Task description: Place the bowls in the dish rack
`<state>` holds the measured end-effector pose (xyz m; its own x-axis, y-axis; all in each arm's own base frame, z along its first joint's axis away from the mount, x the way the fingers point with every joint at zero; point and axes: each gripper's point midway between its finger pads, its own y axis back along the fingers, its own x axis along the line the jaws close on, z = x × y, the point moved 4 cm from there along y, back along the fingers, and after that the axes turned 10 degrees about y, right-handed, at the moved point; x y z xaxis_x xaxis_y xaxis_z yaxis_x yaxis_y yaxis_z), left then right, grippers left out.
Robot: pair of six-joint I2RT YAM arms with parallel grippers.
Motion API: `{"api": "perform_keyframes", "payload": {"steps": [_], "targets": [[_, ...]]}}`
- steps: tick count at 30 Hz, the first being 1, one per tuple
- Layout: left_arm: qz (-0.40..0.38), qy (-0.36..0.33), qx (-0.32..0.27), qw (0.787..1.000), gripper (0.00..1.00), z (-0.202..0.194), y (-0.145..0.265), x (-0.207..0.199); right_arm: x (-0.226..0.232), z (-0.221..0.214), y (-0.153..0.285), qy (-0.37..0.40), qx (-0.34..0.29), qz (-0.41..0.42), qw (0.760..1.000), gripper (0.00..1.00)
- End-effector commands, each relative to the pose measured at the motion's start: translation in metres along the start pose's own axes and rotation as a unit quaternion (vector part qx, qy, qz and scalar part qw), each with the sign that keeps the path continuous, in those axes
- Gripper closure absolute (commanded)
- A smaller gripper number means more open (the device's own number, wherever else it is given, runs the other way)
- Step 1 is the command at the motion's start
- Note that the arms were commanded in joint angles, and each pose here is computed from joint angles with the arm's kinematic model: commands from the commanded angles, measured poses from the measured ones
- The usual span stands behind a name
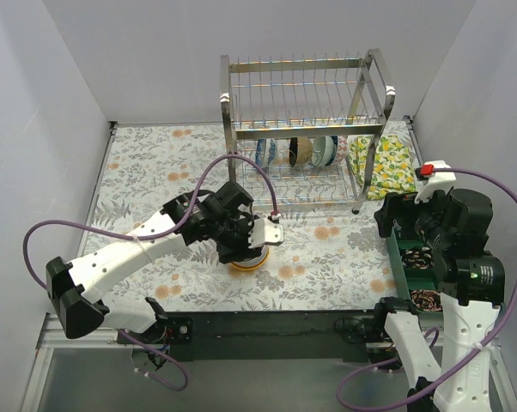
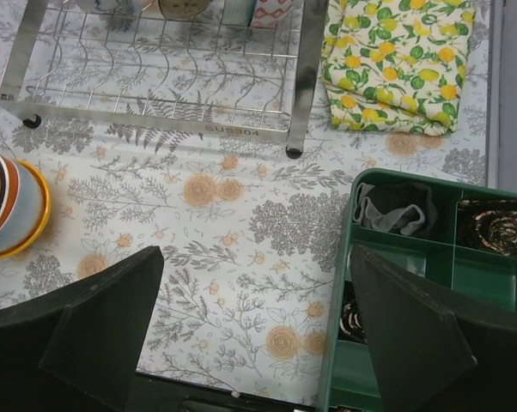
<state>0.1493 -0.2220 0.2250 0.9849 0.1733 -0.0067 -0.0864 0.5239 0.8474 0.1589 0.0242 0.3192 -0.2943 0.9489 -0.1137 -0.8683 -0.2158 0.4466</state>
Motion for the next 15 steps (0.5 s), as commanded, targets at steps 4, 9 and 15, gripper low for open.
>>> {"api": "perform_keyframes", "payload": {"steps": [4,9,15], "targets": [[-0.023,-0.035,0.039,0.998,0.57,-0.019,-0.016,-0.002,0.008,-0.001,-0.006,-0.010,-0.001,0.038,0.999,0.02],[-0.019,-0.061,0.055,0.996,0.58,-0.029,-0.025,0.002,0.008,-0.004,-0.012,-0.014,0.010,0.045,0.999,0.02],[-0.008,-0.068,0.048,0.997,0.59,-0.028,-0.036,0.008,0.007,-0.006,-0.019,-0.017,0.012,0.049,0.999,0.02]]}}
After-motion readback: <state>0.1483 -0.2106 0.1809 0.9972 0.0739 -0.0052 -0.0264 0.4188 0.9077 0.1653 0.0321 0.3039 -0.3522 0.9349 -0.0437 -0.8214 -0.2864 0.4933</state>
